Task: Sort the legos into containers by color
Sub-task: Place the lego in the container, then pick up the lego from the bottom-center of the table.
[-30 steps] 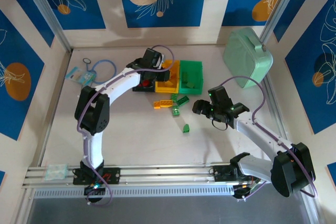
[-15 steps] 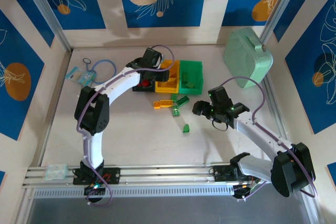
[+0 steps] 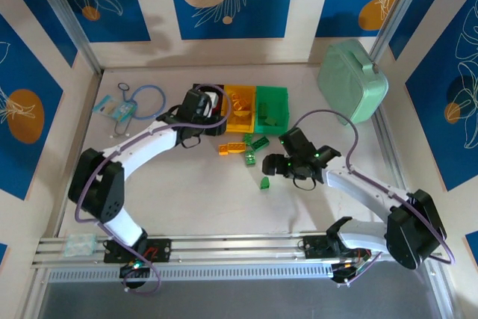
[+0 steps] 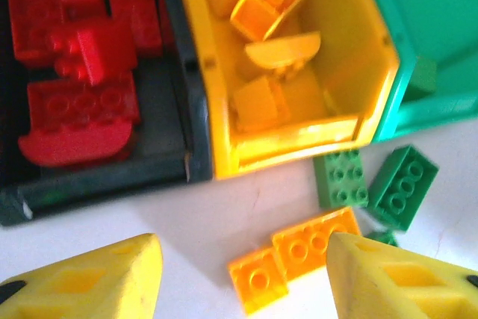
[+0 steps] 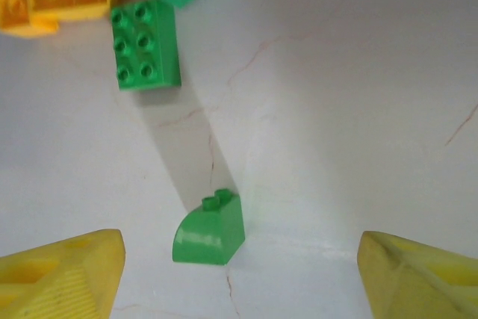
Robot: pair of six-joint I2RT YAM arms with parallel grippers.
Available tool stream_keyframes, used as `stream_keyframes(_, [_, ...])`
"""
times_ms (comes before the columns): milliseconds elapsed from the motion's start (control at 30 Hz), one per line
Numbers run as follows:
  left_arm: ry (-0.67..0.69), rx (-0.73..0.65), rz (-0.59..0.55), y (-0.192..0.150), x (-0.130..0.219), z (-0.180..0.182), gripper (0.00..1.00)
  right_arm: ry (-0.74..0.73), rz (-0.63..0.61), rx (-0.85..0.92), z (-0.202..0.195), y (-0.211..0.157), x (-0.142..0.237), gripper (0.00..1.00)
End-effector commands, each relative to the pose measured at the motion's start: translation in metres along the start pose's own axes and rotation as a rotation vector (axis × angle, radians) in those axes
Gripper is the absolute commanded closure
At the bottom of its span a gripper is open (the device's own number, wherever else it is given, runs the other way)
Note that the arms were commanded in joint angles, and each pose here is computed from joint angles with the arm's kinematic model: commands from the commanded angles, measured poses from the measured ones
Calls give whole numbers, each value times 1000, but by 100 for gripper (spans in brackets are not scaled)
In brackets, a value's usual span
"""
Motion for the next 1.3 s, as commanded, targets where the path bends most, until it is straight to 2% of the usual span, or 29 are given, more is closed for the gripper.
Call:
stream_keyframes(0, [-11,34,-40,-9,8,6,40,-37,31,38,7,-4,-3,19])
stream_keyframes(300, [24,68,-15,-57,22,26,41,-87,122,107,30,-22,-31,26])
stream_keyframes(467, [43,80,-2,-77,25,35,41,-176,160,109,28,-26,-43,36])
stream_keyframes(667, [49,91,2,-90,26,40,41,-267,184,93,22,-34,-51,42])
stream_keyframes(867, [42,102,9,-97,23,41,41,-301,203,99,24,-36,-55,54])
stream_keyframes(1033, [47,102,6,-100,24,43,42,-305,171,107,29,-27,-48,70])
stream_keyframes(1267, [42,112,13,-105,23,43,43,-253,88,128,45,10,-26,71])
Point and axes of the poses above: each hand's point on the last joint's axis, 136 mm out from that joint toward the fingers, its own x axis back along the fingers, its own z axis along the line the jaws close on, y = z × x, the point moved 2 cm from there along x, back along the fingers, and after that the axes turned 1 degree about x, right-handed, at the moved point
